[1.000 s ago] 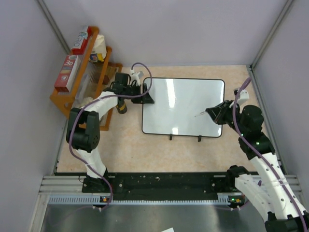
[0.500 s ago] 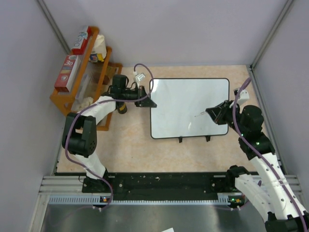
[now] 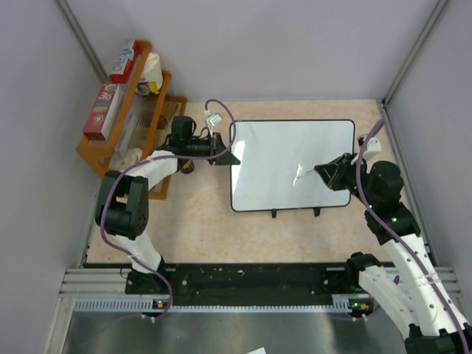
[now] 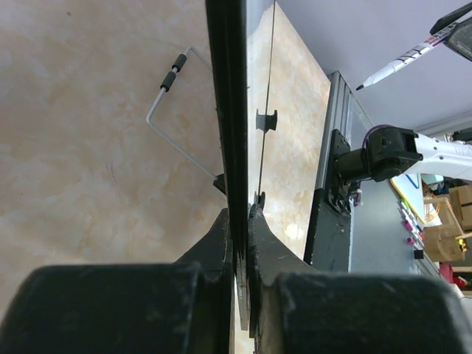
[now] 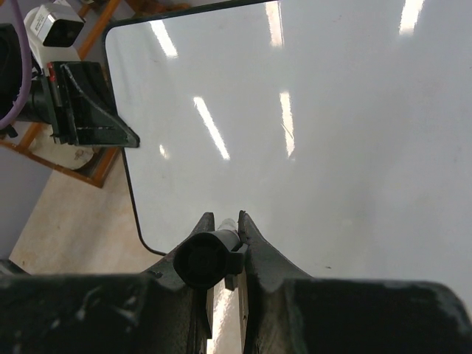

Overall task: Write a sentence on the whiteboard
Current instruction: Adjust the whiteboard on the whiteboard stand.

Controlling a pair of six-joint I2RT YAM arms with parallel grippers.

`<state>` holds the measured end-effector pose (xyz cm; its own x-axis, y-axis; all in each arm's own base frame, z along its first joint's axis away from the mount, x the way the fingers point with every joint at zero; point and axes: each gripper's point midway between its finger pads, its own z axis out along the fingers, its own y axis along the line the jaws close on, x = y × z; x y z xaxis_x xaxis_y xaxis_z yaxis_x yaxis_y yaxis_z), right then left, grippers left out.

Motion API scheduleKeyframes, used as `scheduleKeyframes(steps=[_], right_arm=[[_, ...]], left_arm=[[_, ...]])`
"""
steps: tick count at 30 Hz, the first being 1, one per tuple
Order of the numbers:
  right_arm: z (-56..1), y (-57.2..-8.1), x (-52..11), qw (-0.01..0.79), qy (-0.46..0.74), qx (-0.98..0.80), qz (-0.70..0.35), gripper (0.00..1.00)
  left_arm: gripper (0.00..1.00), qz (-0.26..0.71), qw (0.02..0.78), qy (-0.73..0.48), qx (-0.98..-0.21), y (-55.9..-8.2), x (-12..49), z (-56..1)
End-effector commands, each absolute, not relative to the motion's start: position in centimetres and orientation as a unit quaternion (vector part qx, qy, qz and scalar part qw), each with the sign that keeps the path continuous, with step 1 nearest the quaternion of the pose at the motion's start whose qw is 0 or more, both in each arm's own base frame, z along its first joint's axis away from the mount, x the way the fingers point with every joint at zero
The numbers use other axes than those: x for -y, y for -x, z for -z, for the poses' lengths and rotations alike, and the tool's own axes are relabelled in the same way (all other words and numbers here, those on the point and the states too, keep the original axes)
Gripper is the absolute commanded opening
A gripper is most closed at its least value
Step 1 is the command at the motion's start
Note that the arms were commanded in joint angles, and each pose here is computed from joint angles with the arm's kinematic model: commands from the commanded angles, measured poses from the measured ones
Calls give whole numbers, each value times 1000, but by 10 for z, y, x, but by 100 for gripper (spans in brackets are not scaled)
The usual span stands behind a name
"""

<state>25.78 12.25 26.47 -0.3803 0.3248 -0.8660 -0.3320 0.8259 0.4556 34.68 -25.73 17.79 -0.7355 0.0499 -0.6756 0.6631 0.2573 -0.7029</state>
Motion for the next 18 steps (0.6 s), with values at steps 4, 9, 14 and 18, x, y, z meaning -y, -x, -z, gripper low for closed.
scheduleKeyframes(steps=[4,9,14,18], right_arm=[[-276,-258,-124,571,11,-764,-301,0],[-277,-258,-124,570,12,-764,-302,0],[-277,-258,-125,570,13,-764,-303,0],[-275,-259,-124,569,13,-765,-300,0]], left_arm=[[0,547,337,-283,-712,-371,265,-170],[0,547,329,-291,-713,-364,277,-163],[0,540,328,-290,-719,-364,276,-151],[0,531,314,-287,-733,-363,274,-135]])
